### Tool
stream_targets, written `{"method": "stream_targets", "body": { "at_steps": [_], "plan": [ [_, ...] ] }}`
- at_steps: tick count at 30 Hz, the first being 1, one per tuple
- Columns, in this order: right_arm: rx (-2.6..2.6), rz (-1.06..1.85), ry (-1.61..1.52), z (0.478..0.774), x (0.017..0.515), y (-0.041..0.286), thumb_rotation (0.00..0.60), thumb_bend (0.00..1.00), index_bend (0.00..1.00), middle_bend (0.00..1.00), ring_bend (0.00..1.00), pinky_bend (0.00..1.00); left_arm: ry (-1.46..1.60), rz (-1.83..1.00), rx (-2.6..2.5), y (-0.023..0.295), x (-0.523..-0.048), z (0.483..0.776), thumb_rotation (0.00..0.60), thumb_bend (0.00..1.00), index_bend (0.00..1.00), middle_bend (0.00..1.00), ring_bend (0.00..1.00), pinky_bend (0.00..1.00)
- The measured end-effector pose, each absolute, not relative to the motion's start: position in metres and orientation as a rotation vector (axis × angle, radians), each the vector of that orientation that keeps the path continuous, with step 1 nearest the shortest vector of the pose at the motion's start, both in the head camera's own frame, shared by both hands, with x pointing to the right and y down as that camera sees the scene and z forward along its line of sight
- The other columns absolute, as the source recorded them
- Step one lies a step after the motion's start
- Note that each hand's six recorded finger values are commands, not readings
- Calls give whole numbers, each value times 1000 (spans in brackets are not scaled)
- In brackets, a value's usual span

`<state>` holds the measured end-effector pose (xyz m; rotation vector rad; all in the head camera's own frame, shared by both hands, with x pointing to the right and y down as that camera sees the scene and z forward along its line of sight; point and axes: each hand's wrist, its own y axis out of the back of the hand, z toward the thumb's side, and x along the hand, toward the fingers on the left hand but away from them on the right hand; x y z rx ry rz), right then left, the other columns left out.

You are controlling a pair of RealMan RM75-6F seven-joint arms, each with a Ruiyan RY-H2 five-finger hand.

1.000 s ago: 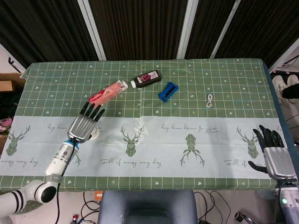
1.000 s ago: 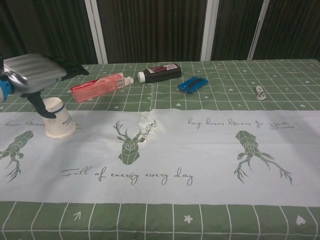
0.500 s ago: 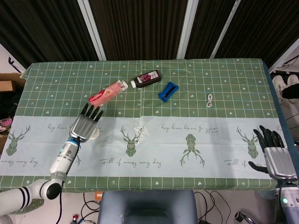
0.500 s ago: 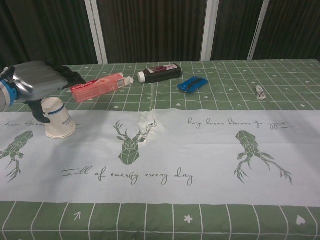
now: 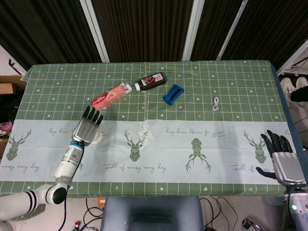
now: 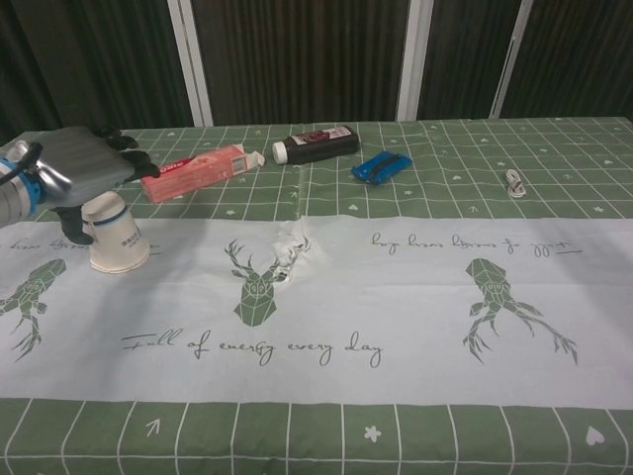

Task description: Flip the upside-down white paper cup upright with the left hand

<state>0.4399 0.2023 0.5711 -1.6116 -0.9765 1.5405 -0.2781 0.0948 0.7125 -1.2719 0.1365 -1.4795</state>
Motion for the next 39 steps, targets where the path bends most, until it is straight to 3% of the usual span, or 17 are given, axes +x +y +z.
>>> {"method": "stream_targets", "body": {
  "at_steps": [5,9,13,18,29,39],
  "plan": [
    [-1615,1543,-975,572,440,203,600,0,0,0,0,1,108,-1468,-1231,96,-277,714,600,103,255,240,31,41],
    [-1617,1546,-975,572,440,203,600,0,0,0,0,1,100,-1458,-1198,96,-277,715,600,150,374,366,92,74],
    [-1620,1546,-976,573,440,203,600,0,0,0,0,1,102,-1454,-1178,96,-276,715,600,150,374,366,92,74],
    [-1622,1546,-976,572,439,203,600,1,0,0,0,1,108,-1453,-1158,95,-277,713,600,186,443,448,159,115],
    [-1627,1548,-977,572,439,203,600,0,0,1,0,1,306,-1433,-1316,92,-274,694,600,198,442,441,165,127],
    [-1647,1553,-970,575,435,204,600,0,0,1,0,1,839,-1408,-1918,101,-281,692,600,194,431,421,157,141]
  ]
}}
